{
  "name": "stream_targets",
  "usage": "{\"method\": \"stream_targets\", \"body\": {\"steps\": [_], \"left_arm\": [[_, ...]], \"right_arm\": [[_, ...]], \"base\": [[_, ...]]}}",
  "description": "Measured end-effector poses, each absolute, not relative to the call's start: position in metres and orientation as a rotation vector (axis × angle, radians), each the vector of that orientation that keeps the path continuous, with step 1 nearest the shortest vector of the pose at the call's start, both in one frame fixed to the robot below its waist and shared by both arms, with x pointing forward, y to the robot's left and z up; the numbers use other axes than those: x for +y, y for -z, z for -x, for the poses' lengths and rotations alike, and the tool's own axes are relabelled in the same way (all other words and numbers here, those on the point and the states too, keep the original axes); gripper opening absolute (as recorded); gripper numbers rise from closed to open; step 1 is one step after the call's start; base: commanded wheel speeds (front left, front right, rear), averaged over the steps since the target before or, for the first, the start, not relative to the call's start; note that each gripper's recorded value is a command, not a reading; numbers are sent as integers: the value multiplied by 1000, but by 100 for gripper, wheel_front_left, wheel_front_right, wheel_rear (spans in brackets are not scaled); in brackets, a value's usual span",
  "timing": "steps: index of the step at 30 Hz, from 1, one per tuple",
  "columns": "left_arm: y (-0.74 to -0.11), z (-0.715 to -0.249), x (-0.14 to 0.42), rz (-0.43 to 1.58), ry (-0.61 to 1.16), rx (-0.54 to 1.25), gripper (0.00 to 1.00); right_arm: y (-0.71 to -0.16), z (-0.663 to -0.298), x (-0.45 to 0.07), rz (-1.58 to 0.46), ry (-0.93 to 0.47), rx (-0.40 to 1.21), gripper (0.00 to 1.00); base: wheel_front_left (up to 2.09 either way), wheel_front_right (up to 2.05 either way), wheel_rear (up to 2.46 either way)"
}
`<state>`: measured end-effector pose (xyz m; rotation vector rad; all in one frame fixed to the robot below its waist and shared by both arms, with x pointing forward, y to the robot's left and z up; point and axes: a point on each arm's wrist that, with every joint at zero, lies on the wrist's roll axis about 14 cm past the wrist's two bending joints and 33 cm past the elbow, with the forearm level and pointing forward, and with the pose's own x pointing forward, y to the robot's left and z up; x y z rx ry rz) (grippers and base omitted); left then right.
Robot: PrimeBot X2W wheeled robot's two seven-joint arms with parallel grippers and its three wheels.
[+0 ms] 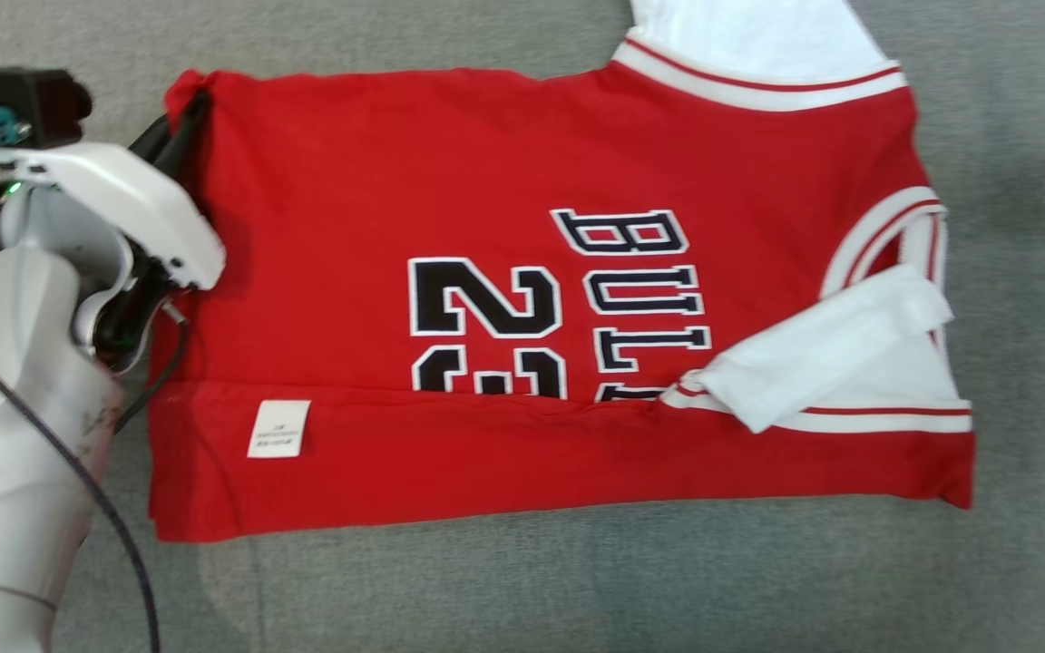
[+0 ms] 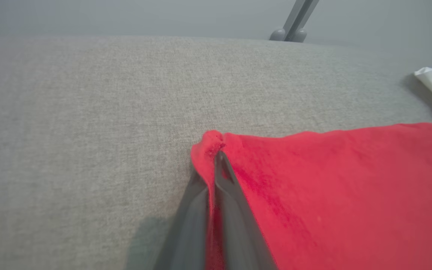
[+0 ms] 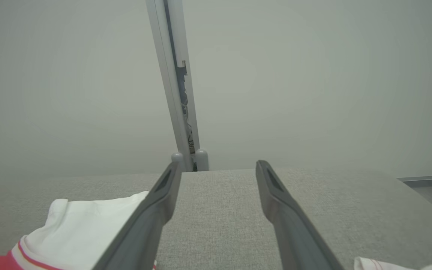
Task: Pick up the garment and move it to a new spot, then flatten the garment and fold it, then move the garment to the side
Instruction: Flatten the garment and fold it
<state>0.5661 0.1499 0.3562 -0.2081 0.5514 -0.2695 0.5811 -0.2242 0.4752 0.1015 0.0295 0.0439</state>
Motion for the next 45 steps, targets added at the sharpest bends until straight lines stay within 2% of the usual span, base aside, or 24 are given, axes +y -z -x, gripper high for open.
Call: {"method": "stream_targets", "body": {"steps": [4, 8, 14, 20, 21, 22, 23, 24, 36, 45], "left_arm": [[-359, -569, 146, 202, 282, 532, 0], [-359, -570, 145, 195, 289, 517, 0], [-357, -570, 148, 180, 294, 504, 0], [-357, -567, 151, 173, 298, 497, 0], [-357, -566, 152, 173, 297, 496, 0], [-357, -566, 153, 171, 296, 494, 0], [-357, -565, 153, 172, 296, 495, 0], [-358, -566, 154, 174, 295, 488, 0], [-387, -575, 167, 167, 283, 396, 0], [-413, -580, 167, 190, 289, 352, 0]], "right_arm": [[-465, -621, -193, -97, -132, 98, 100], [-439, -646, -159, -70, -224, 215, 100], [-394, -658, -118, -5, -340, 395, 100], [-367, -661, -105, 33, -385, 536, 100], [-365, -661, -101, 28, -394, 550, 96], [-365, -662, -99, 23, -401, 556, 45], [-366, -663, -97, 20, -406, 559, 31], [-366, -663, -96, 17, -410, 565, 0], [-429, -677, -115, 6, -406, 379, 0], [-472, -666, -126, 0, -425, 289, 0]], "base": [[0, 0, 0], [0, 0, 0], [0, 0, 0], [0, 0, 0], [0, 0, 0], [0, 0, 0], [0, 0, 0], [0, 0, 0], [0, 0, 0], [0, 0, 0]]}}
